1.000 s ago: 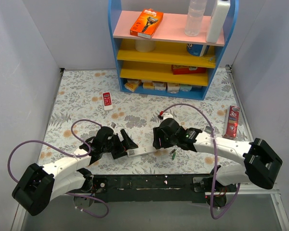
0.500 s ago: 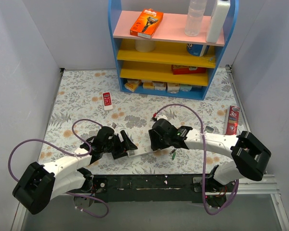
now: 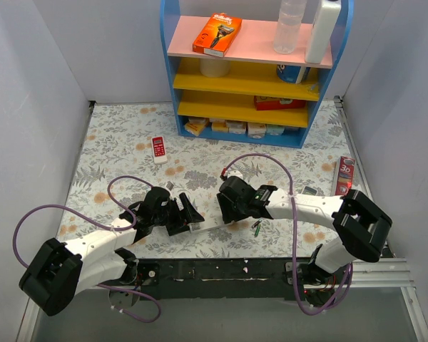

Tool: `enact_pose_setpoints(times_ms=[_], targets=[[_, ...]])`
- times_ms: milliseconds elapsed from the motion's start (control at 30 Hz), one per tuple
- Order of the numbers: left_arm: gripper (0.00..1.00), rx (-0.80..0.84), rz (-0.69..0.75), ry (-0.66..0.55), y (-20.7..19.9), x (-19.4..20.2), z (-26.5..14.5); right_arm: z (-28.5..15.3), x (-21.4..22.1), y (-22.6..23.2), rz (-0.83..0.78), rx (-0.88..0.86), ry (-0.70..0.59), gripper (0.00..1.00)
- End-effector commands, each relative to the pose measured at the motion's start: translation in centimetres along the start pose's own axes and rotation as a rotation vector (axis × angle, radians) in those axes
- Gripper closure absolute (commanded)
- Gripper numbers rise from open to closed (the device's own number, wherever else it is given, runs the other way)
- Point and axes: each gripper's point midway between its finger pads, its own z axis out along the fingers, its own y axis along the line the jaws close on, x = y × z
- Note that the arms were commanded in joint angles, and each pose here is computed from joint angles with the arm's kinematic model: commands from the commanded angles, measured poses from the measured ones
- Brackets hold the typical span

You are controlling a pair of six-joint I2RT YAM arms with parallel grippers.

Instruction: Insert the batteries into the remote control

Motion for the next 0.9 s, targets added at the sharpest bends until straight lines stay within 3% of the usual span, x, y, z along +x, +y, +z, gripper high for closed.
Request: enact_pose_setpoints(times_ms=[0,867], targets=[[0.24,-0.060,0.010,0.030,1.5,0.8,0.1,0.0,-1.1,0.4,-0.012,0.022,-0.024,0.39],[0.24,-0.025,0.006,0.050,0.9,1.2,0.3,1.3,2.9,-0.1,-0.091,0.084,0.147,0.45]])
